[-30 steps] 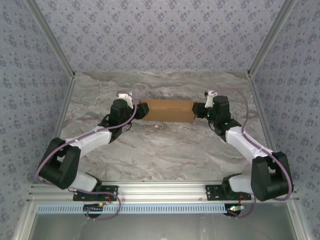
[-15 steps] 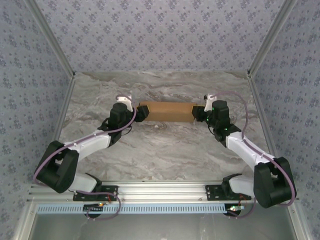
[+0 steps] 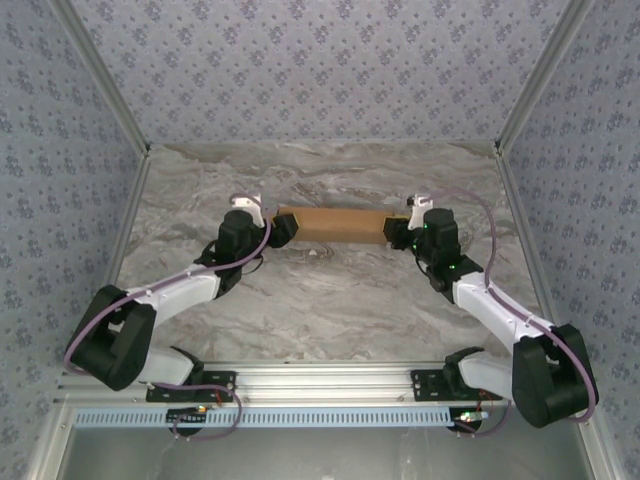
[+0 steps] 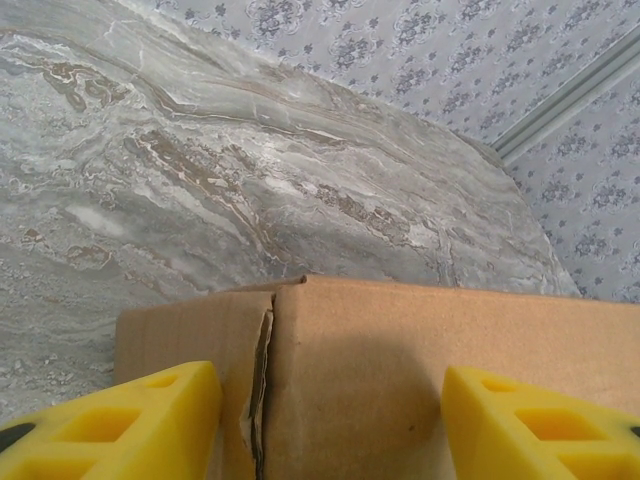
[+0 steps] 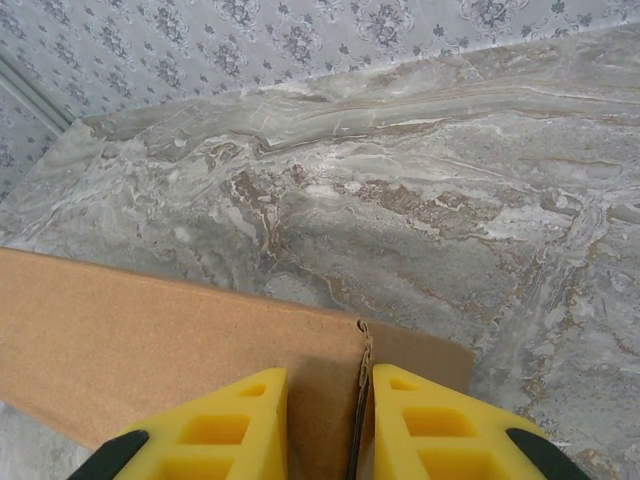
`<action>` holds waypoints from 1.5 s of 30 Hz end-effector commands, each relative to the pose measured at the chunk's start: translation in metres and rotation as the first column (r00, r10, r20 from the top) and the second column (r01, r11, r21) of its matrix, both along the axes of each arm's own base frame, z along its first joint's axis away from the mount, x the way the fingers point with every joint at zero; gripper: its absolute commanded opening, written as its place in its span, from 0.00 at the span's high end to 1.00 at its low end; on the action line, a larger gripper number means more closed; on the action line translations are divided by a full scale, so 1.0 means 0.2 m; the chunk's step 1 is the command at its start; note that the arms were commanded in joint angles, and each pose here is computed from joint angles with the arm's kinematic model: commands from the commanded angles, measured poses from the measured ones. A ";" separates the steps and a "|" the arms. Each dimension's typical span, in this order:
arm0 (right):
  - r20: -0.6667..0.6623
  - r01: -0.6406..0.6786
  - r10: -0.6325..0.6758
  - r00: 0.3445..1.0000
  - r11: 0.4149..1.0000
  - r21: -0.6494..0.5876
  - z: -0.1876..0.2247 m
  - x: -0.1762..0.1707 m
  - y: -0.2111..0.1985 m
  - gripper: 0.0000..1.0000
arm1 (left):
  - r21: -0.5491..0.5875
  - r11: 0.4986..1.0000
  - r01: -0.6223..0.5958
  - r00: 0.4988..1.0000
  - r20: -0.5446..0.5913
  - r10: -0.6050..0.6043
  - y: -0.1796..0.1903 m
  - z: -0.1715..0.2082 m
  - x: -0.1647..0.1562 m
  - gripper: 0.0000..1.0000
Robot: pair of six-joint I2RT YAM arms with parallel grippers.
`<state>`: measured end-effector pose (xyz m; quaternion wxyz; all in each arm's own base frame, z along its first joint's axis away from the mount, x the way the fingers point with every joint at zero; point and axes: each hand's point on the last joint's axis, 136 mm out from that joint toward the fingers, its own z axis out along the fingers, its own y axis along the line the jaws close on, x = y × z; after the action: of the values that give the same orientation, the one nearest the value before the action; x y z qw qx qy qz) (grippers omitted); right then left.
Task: Fold the paper box
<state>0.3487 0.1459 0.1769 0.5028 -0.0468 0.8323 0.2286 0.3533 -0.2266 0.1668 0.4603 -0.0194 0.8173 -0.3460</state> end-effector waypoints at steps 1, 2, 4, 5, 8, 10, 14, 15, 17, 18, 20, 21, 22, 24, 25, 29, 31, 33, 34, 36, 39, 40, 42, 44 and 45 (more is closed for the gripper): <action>-0.132 -0.207 0.206 0.970 0.978 0.006 -0.18 -0.20 0.20 0.75 | 0.002 0.979 0.202 0.946 -0.259 -0.195 -0.15 -0.31 -0.30 0.40; -0.133 -0.208 0.207 0.969 0.978 0.006 -0.19 -0.21 0.20 0.75 | 0.002 0.980 0.198 0.947 -0.260 -0.191 -0.15 -0.31 -0.30 0.39; -0.133 -0.207 0.206 0.969 0.978 0.004 -0.19 -0.21 0.20 0.75 | 0.007 0.981 0.194 0.946 -0.267 -0.186 -0.14 -0.31 -0.32 0.40; -0.132 -0.209 0.207 0.969 0.978 0.002 -0.20 -0.22 0.21 0.75 | 0.008 0.982 0.191 0.946 -0.268 -0.182 -0.14 -0.31 -0.32 0.39; -0.139 -0.208 0.205 0.969 0.978 -0.004 -0.22 -0.22 0.21 0.76 | 0.025 0.982 0.189 0.945 -0.276 -0.175 -0.12 -0.34 -0.33 0.39; -0.147 -0.207 0.203 0.968 0.978 -0.008 -0.24 -0.22 0.22 0.76 | 0.036 0.982 0.185 0.945 -0.282 -0.167 -0.12 -0.36 -0.32 0.39; -0.181 -0.183 0.175 0.968 0.983 -0.031 -0.31 -0.21 0.20 0.76 | 0.056 0.983 0.173 0.945 -0.291 -0.150 -0.11 -0.41 -0.31 0.39; -0.194 -0.175 0.165 0.967 0.984 -0.036 -0.33 -0.21 0.19 0.76 | 0.062 0.984 0.169 0.946 -0.292 -0.144 -0.11 -0.42 -0.30 0.39; -0.222 -0.151 0.136 0.965 0.987 -0.051 -0.38 -0.21 0.17 0.75 | 0.076 0.984 0.161 0.947 -0.292 -0.133 -0.11 -0.43 -0.28 0.38; -0.234 -0.139 0.122 0.964 0.989 -0.058 -0.39 -0.21 0.16 0.74 | 0.085 0.984 0.157 0.948 -0.293 -0.126 -0.10 -0.45 -0.27 0.38; -0.263 -0.118 0.096 0.960 0.990 -0.073 -0.44 -0.20 0.14 0.73 | 0.097 0.984 0.148 0.950 -0.292 -0.114 -0.10 -0.46 -0.26 0.38; -0.279 -0.106 0.079 0.957 0.991 -0.081 -0.46 -0.20 0.13 0.72 | 0.102 0.984 0.143 0.950 -0.294 -0.107 -0.10 -0.47 -0.25 0.38; -0.293 -0.092 0.063 0.954 0.992 -0.089 -0.48 -0.19 0.12 0.72 | 0.106 0.984 0.140 0.950 -0.294 -0.103 -0.10 -0.48 -0.24 0.38; -0.325 -0.069 0.033 0.945 0.993 -0.098 -0.51 -0.18 0.10 0.70 | 0.108 0.986 0.128 0.952 -0.292 -0.092 -0.09 -0.48 -0.21 0.37; -0.333 -0.063 0.027 0.943 0.993 -0.096 -0.52 -0.17 0.10 0.70 | 0.108 0.986 0.124 0.953 -0.291 -0.087 -0.08 -0.48 -0.20 0.37; -0.344 -0.035 0.004 0.939 0.996 -0.085 -0.51 -0.13 0.08 0.64 | 0.110 0.988 0.109 0.955 -0.288 -0.073 -0.07 -0.48 -0.16 0.36; -0.337 -0.028 -0.001 0.941 0.996 -0.082 -0.48 -0.11 0.07 0.59 | 0.111 0.989 0.101 0.957 -0.282 -0.066 -0.05 -0.47 -0.14 0.33; -0.322 -0.024 -0.004 0.947 0.996 -0.082 -0.44 -0.09 0.06 0.54 | 0.109 0.990 0.089 0.961 -0.270 -0.056 -0.03 -0.44 -0.12 0.31; -0.314 -0.024 -0.003 0.949 0.996 -0.081 -0.42 -0.09 0.06 0.52 | 0.109 0.990 0.087 0.963 -0.265 -0.055 -0.03 -0.43 -0.12 0.29; -0.297 -0.018 -0.007 0.955 0.997 -0.081 -0.37 -0.09 0.04 0.46 | 0.113 0.990 0.084 0.967 -0.249 -0.053 -0.01 -0.39 -0.12 0.26; -0.279 0.001 -0.024 0.960 0.997 -0.082 -0.32 -0.09 0.01 0.37 | 0.130 0.989 0.066 0.973 -0.228 -0.035 0.03 -0.36 -0.11 0.23; -0.278 0.007 -0.030 0.960 0.997 -0.083 -0.32 -0.08 -0.01 0.36 | 0.131 0.990 0.060 0.974 -0.224 -0.029 0.05 -0.35 -0.10 0.22; -0.287 0.021 -0.045 0.957 0.996 -0.086 -0.32 -0.07 -0.04 0.33 | 0.129 0.991 0.045 0.976 -0.219 -0.016 0.07 -0.34 -0.08 0.22; -0.303 0.025 -0.047 0.952 0.997 -0.075 -0.33 -0.05 -0.04 0.31 | 0.122 0.992 0.040 0.975 -0.220 -0.012 0.09 -0.33 -0.07 0.21; -0.315 0.023 -0.043 0.948 0.997 -0.067 -0.34 -0.04 -0.04 0.31 | 0.119 0.992 0.041 0.975 -0.222 -0.013 0.09 -0.33 -0.06 0.21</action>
<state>0.3365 0.1376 0.1085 0.3796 -0.0151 0.9050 0.1912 0.3344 -0.2080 0.0864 0.3520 -0.0278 0.8898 -0.2890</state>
